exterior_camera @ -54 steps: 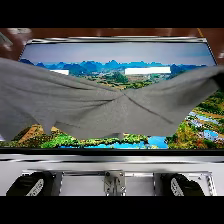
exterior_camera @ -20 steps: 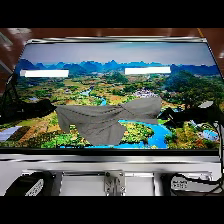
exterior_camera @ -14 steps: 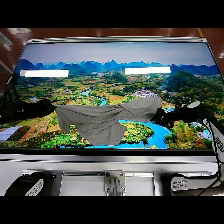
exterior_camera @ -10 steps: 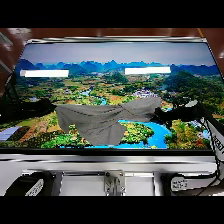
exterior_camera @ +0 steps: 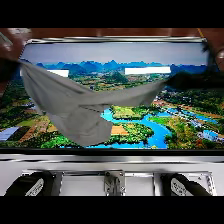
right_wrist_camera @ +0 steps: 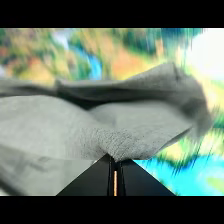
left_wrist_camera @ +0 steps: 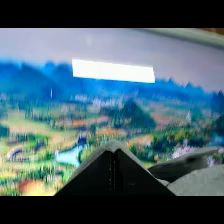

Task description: Fold the shirts.

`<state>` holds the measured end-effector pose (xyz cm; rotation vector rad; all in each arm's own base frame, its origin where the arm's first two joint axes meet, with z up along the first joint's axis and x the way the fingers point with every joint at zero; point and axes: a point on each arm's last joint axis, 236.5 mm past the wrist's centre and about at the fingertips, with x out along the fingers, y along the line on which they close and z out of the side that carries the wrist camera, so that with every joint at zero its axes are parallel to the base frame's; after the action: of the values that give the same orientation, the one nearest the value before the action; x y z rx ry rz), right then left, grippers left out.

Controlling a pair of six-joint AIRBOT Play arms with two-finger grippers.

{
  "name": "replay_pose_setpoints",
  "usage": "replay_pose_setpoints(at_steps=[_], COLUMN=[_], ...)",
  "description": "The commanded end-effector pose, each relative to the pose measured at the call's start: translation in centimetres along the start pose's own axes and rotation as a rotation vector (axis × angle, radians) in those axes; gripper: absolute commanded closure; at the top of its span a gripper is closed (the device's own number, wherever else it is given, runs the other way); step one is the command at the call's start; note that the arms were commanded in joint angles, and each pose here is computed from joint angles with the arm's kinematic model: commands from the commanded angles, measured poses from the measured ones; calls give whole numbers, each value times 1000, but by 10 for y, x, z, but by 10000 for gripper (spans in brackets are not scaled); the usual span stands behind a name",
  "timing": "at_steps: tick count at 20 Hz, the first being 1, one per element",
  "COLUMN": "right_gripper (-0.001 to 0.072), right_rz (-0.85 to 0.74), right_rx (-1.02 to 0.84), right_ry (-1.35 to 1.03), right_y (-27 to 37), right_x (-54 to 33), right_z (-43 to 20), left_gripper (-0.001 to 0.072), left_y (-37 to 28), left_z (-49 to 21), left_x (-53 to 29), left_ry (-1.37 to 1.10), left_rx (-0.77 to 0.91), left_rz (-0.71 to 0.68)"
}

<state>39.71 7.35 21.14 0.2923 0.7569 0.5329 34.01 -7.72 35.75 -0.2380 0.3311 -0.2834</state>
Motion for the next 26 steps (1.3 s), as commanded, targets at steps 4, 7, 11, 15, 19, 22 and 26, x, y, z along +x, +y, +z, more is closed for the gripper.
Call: replay_pose_setpoints(at_steps=[4,7,11,15,19,22,26], right_gripper=[659,659,659,658,659,658,658], right_rz=[-346,-421,-471,-584,-569,-540,-513], right_rx=[-412,-424,-392,-336,-181,-41,97], right_ry=[-971,-1050,-892,-649,-388,-147,94], right_y=[151,171,157,103,46,-7,-91], right_x=[-291,-336,-319,-283,-220,-157,-60], right_z=[128,104,71,52,38,22,8], left_gripper=[673,673,673,674,673,674,673], left_y=[-79,-92,-73,-19,-3,31,79], left_z=[155,157,103,56,46,16,-49], left_x=[-171,-210,-203,-189,-160,-105,7], left_ry=[-510,-569,-343,-106,-39,127,363], left_rx=[177,200,230,226,213,189,94], left_rz=[-80,-93,-7,192,219,281,312])
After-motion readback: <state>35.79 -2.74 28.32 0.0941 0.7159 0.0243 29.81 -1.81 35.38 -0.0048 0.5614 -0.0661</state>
